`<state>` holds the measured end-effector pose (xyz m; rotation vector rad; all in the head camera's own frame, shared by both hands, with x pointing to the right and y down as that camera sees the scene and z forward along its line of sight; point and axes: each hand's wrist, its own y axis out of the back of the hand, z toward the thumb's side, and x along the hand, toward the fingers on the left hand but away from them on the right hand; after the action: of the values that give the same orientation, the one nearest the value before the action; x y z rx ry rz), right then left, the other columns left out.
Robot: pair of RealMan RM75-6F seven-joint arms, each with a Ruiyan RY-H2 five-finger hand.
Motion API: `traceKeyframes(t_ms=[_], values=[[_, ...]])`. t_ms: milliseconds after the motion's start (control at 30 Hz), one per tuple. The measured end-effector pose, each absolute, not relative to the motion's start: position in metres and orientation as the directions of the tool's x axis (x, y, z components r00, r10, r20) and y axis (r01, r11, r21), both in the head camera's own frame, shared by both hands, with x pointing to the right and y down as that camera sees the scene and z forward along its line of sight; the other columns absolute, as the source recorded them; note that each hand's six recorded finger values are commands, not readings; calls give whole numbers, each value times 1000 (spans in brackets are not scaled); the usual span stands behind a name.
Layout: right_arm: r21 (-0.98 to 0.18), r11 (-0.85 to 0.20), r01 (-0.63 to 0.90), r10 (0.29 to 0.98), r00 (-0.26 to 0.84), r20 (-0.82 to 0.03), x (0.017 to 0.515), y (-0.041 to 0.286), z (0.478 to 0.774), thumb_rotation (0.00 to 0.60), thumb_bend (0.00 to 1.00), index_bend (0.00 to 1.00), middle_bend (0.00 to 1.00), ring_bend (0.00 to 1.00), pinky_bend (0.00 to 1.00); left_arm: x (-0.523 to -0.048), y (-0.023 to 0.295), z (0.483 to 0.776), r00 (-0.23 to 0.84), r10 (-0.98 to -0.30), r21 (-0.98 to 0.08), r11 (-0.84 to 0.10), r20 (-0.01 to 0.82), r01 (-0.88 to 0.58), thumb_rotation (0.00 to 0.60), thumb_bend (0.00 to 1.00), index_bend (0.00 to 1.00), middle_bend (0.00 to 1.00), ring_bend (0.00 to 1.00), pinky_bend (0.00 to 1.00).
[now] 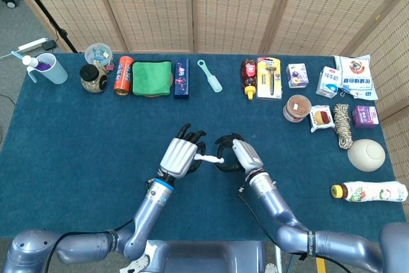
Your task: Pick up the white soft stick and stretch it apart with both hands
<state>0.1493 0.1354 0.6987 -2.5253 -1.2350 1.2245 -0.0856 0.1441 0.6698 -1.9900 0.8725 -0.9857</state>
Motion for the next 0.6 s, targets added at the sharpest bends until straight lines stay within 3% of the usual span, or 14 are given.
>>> traceKeyframes(t_ms=[600], values=[[-419, -667, 615, 705, 340, -622, 158, 131, 698, 600, 355, 636, 286, 172, 0, -93, 142, 669, 464, -812, -826, -504, 352, -255, 600, 380, 624, 274, 296, 95]])
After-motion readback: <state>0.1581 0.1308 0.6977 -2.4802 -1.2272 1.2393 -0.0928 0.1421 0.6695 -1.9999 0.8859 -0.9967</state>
